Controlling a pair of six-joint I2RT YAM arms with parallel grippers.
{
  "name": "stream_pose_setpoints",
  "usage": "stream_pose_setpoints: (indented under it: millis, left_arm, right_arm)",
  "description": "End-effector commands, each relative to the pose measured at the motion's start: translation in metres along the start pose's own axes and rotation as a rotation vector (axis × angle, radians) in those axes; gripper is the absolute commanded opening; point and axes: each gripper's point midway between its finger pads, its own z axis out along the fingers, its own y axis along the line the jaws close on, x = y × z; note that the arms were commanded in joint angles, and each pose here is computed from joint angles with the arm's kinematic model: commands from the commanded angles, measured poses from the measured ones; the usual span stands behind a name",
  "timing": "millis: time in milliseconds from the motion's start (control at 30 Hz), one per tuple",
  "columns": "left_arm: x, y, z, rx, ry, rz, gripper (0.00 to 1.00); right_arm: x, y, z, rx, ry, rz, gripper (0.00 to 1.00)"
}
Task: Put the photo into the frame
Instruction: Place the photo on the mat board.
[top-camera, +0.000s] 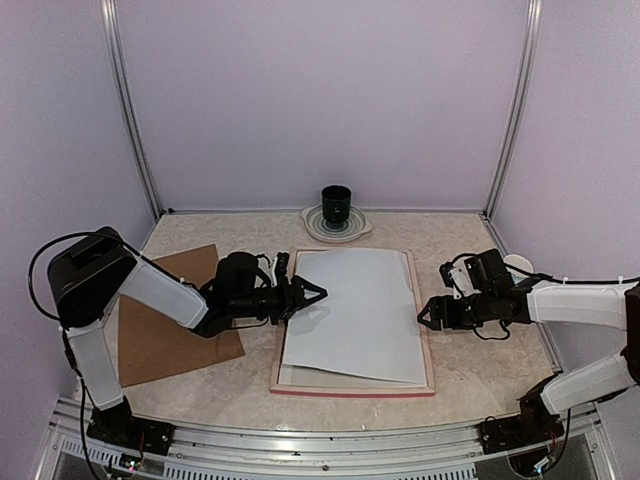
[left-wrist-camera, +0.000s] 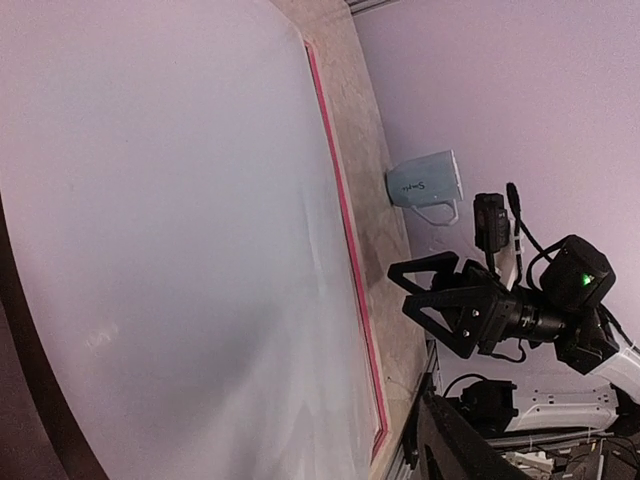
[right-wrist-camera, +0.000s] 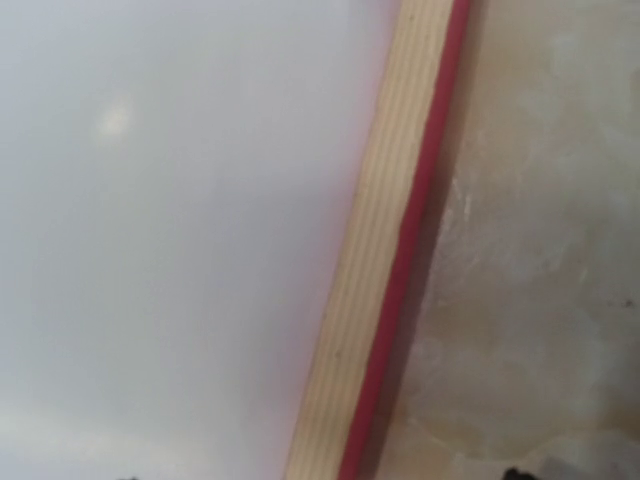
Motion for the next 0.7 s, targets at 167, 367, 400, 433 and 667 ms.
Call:
stream_pose_setpoints:
  millis: [167,367,400,433,667]
  left_arm:
    - [-0.016,-0.008,-0.004,-0.057,-0.035,0.101,0.68]
    - [-0.024,-0.008,-0.007,-0.114,-0.054,0.153,0.79]
    - [-0.025,-0.009,-0.008,-0.124,-0.057,0.160,0.82]
    - [-0.026,-0.009,-0.008,-0.132,-0.060,0.166,0.83]
    - [-0.026,-0.004,-0.012,-0.188,-0.060,0.177,0.91]
  right_arm:
    - [0.000,-0.001,0.002,-0.007,0.000,0.015,0.78]
    - [0.001,-0.001,0.003,-0.010,0.002,0.017,0.78]
    - [0.001,-0.001,0.004,-0.010,0.003,0.016,0.78]
    - [0.001,-0.001,0.004,-0.009,0.004,0.018,0.78]
    - [0.002,-0.001,0.004,-0.010,0.003,0.019,0.78]
